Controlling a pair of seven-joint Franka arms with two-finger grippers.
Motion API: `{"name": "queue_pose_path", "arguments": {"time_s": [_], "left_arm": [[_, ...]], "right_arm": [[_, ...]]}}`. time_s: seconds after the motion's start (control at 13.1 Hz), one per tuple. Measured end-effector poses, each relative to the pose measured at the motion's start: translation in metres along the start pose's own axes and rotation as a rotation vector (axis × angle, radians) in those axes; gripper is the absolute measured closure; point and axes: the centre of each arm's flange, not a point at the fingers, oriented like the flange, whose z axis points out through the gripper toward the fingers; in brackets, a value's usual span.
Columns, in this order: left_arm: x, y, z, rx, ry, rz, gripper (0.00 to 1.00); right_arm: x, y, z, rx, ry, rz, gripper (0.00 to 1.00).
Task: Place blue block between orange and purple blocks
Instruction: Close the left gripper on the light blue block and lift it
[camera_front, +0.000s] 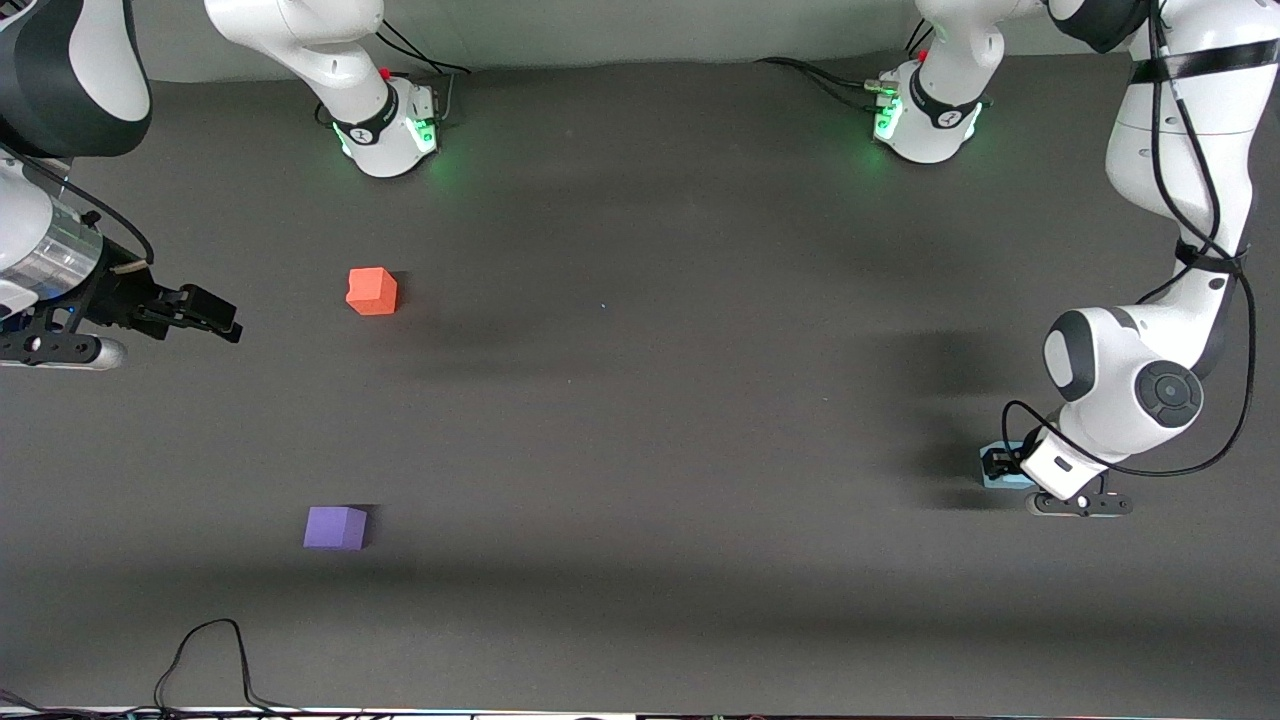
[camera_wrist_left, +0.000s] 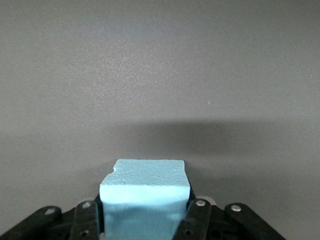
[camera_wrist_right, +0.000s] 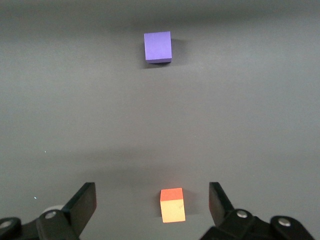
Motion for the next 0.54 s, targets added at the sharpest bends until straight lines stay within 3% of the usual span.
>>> {"name": "queue_pose_path", "arguments": {"time_s": [0.15, 0.31, 0.54], "left_arm": [[0.002, 0.000, -0.005, 0.000, 0.003, 0.000, 0.45], [0.004, -0.002, -0.030, 0.000, -0.037, -0.002, 0.45], [0.008, 0.000, -0.116, -0.002, -0.122, 0.000, 0.45]], "right_arm": [[0.000, 0.000, 0.000, 0.000, 0.000, 0.000, 0.00], [0.000, 0.000, 0.000, 0.000, 0.000, 0.000, 0.00], [0.000, 0.000, 0.000, 0.000, 0.000, 0.001, 0.00]]}}
